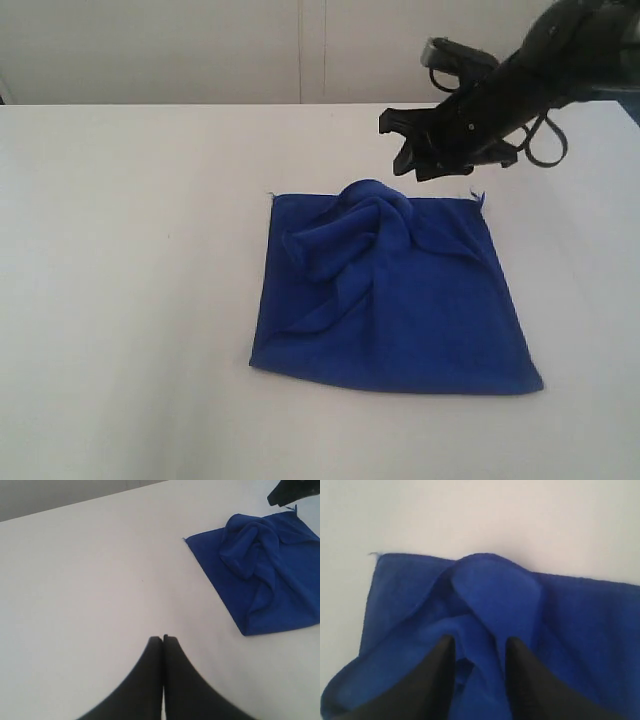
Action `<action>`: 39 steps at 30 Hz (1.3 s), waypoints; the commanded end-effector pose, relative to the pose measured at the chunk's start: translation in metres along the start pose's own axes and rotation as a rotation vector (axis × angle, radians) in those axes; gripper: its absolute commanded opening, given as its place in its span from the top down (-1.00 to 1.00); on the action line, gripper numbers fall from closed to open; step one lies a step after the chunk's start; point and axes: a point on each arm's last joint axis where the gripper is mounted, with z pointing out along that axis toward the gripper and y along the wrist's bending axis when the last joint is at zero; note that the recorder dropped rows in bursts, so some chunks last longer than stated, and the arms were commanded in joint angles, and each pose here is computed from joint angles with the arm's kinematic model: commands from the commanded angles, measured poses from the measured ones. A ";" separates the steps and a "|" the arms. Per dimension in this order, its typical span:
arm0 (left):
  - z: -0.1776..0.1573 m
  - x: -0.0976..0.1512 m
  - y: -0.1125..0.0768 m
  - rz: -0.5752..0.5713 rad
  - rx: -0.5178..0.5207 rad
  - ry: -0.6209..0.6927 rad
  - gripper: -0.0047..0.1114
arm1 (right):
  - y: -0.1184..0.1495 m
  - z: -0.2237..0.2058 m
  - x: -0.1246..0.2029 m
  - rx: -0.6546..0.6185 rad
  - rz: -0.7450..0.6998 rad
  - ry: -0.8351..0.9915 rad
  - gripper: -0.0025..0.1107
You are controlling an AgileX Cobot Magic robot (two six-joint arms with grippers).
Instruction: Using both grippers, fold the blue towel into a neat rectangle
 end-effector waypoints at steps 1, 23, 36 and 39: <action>0.000 0.002 -0.001 0.001 0.009 0.004 0.92 | -0.027 0.026 0.000 -0.031 0.136 -0.012 0.29; 0.000 0.002 -0.001 0.001 0.009 0.004 0.92 | -0.039 0.050 -0.003 -0.156 0.211 -0.079 0.45; 0.000 0.002 -0.001 0.001 0.009 0.004 0.92 | -0.037 0.044 -0.006 -0.147 0.143 -0.104 0.60; 0.000 0.002 -0.001 0.001 0.009 0.004 0.92 | -0.038 0.044 -0.006 -0.130 0.106 -0.106 0.87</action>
